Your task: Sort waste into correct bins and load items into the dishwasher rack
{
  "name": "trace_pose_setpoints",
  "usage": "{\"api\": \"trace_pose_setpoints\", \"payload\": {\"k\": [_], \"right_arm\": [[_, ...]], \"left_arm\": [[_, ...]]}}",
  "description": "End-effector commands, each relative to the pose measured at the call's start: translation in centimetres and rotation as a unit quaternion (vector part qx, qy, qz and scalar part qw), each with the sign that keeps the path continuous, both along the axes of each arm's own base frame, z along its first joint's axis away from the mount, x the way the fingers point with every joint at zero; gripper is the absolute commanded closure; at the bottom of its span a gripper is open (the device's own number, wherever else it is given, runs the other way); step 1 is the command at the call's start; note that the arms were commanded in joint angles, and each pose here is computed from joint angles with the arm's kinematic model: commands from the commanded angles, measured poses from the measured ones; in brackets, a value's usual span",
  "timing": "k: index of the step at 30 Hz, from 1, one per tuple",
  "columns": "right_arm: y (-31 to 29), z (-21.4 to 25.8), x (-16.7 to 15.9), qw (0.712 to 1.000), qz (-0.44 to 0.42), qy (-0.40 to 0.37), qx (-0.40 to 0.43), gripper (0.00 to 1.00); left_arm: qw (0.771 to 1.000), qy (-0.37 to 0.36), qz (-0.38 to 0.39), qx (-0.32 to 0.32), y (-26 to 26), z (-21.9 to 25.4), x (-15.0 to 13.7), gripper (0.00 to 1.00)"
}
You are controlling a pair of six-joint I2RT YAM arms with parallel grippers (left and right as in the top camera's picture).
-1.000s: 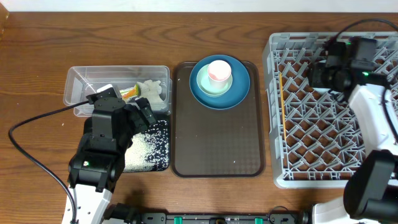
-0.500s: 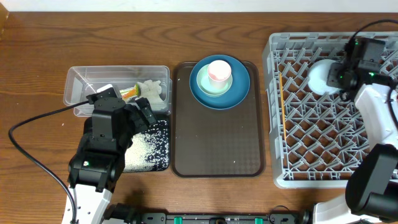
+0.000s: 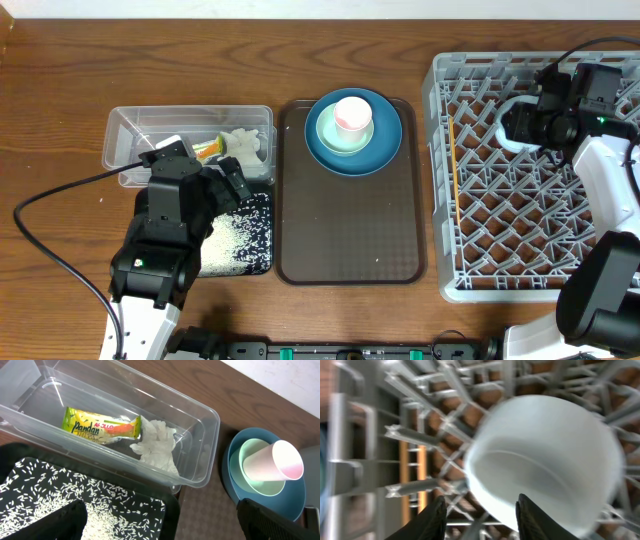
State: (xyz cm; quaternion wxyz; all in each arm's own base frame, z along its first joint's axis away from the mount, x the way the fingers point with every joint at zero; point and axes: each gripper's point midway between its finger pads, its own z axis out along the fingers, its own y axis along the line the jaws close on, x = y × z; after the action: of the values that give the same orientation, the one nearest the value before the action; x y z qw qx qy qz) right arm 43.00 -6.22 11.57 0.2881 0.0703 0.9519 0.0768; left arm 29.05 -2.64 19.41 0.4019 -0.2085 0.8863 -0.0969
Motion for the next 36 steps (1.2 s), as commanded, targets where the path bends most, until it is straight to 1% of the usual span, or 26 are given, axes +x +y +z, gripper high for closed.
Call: {"api": "trace_pose_setpoints", "payload": {"k": [1,4,7,11,14,16,17,20,21,22,23,24,26,27,33,36], "right_arm": [[-3.4,-1.3,-0.9,0.995,-0.050,0.028,-0.087,0.58],[-4.8,-1.2,-0.3,0.990,-0.074,0.010,-0.116,0.57],[-5.4,0.1,1.3,0.988,-0.099,-0.035,-0.109,0.55],[-5.7,1.3,2.7,0.986,-0.105,-0.072,-0.111,0.49],[-5.2,1.7,3.2,0.987,-0.096,-0.084,-0.100,0.40],[-3.8,1.8,3.4,0.991,-0.070,-0.090,-0.069,0.36],[-2.7,1.9,3.5,0.993,-0.049,-0.094,-0.044,0.36],[1.2,2.6,3.4,0.993,0.021,-0.108,0.044,0.34],[3.0,3.1,3.2,0.988,0.054,-0.113,0.086,0.32],[4.4,3.5,2.9,0.983,0.079,-0.115,0.120,0.28],[6.2,4.0,2.2,0.973,0.112,-0.113,0.166,0.22],[7.1,4.2,1.8,0.968,0.126,-0.111,0.187,0.20],[8.8,4.7,0.8,0.955,0.154,-0.101,0.231,0.09],[9.5,5.0,0.5,0.949,0.166,-0.100,0.248,0.01],[13.4,5.4,-2.2,0.921,0.207,-0.053,0.325,0.01],[15.2,5.2,-2.7,0.917,0.225,-0.039,0.326,0.01]], "left_arm": [[1.000,0.002,0.013,0.004,0.5,-0.2,-0.1,0.02],[1.000,0.002,0.013,0.004,0.5,-0.2,-0.1,0.02],[1.000,0.002,0.013,0.004,0.5,-0.2,-0.1,0.02],[1.000,0.002,0.012,0.004,0.5,-0.2,-0.1,0.02],[1.000,0.002,0.012,0.004,0.5,-0.2,-0.1,0.02],[1.000,0.002,0.013,0.004,0.5,-0.2,-0.1,0.02],[1.000,0.002,0.013,0.004,0.5,-0.2,-0.1,0.02],[1.000,0.002,0.012,0.004,0.5,-0.2,-0.1,0.02],[1.000,0.002,0.012,0.004,0.5,-0.2,-0.1,0.02],[1.000,0.002,0.013,0.004,0.5,-0.2,-0.1,0.02],[1.000,0.002,0.013,0.004,0.5,-0.2,-0.1,0.02],[1.000,0.002,0.012,0.004,0.5,-0.2,-0.1,0.02],[1.000,0.002,0.013,0.004,0.5,-0.2,-0.1,0.02],[1.000,0.002,0.013,0.004,0.5,-0.2,-0.1,0.02],[1.000,0.002,0.012,0.004,0.5,-0.2,-0.1,0.02],[1.000,0.002,0.012,0.004,0.5,-0.2,-0.1,0.02]]}}
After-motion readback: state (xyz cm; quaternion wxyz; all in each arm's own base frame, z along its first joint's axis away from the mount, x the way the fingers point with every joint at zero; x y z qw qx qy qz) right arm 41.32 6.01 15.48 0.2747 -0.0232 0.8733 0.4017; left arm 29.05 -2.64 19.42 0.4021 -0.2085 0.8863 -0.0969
